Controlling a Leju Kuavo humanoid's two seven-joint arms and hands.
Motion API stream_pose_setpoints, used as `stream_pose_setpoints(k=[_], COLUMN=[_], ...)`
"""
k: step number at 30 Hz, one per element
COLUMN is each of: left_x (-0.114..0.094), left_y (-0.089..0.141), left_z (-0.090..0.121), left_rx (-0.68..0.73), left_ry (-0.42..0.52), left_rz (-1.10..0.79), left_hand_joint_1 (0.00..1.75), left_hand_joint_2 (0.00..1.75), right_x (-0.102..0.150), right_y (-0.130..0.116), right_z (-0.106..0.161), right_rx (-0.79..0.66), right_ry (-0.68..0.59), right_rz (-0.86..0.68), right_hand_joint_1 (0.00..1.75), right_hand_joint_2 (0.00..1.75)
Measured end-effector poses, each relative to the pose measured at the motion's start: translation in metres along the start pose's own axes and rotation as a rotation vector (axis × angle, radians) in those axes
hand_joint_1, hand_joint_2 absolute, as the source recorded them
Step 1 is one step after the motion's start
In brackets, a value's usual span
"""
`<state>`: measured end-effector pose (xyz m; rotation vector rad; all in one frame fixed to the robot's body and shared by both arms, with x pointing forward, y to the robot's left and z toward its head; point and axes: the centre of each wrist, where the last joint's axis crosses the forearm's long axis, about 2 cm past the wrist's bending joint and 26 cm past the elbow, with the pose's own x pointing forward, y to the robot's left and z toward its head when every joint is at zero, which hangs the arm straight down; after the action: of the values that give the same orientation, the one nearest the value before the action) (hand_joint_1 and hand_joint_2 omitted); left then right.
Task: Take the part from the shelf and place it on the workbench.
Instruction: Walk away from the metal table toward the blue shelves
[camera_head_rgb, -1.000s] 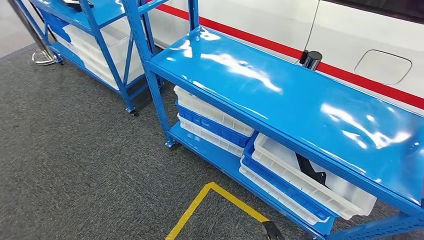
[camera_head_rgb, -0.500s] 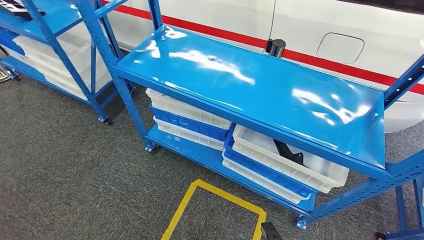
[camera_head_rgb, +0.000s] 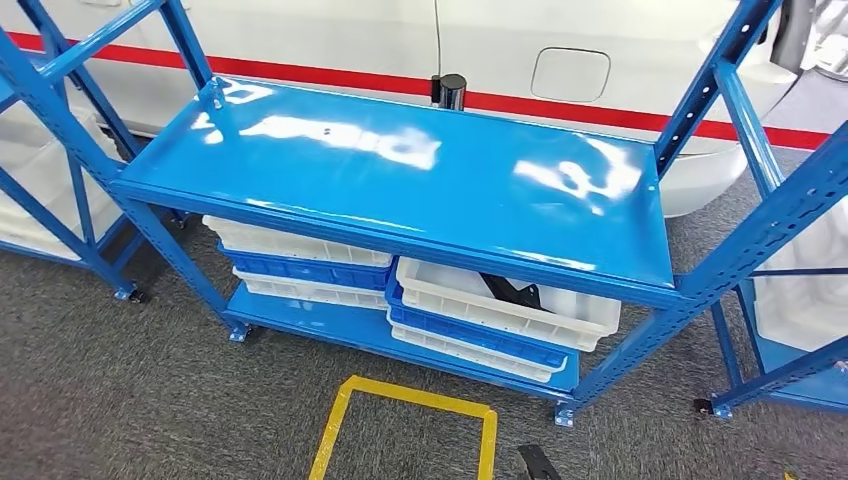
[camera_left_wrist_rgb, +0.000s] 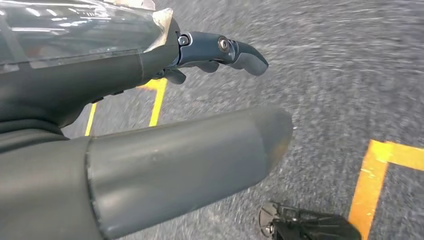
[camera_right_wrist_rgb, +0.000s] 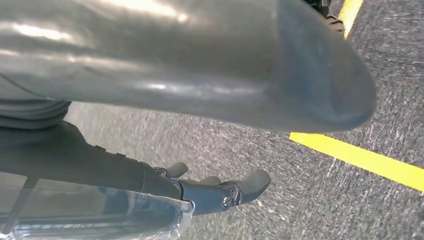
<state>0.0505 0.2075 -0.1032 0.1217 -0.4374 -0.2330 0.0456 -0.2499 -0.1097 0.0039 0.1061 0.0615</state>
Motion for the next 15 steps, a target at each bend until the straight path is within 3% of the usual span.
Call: stream_pose_setpoints(k=[15], left_x=[0.0019], left_y=[-0.0028], left_z=[0.0004], left_rx=[0.0], left_ry=[-0.01], left_rz=[0.0], left_hand_joint_1=[0.0], left_hand_joint_2=[0.0], right_x=[0.0], right_y=[-0.0028], right_z=[-0.0001], right_rx=[-0.029], right_ry=[-0.014], right_rz=[0.012], right_hand_joint_1=[0.0], right_hand_joint_2=[0.0])
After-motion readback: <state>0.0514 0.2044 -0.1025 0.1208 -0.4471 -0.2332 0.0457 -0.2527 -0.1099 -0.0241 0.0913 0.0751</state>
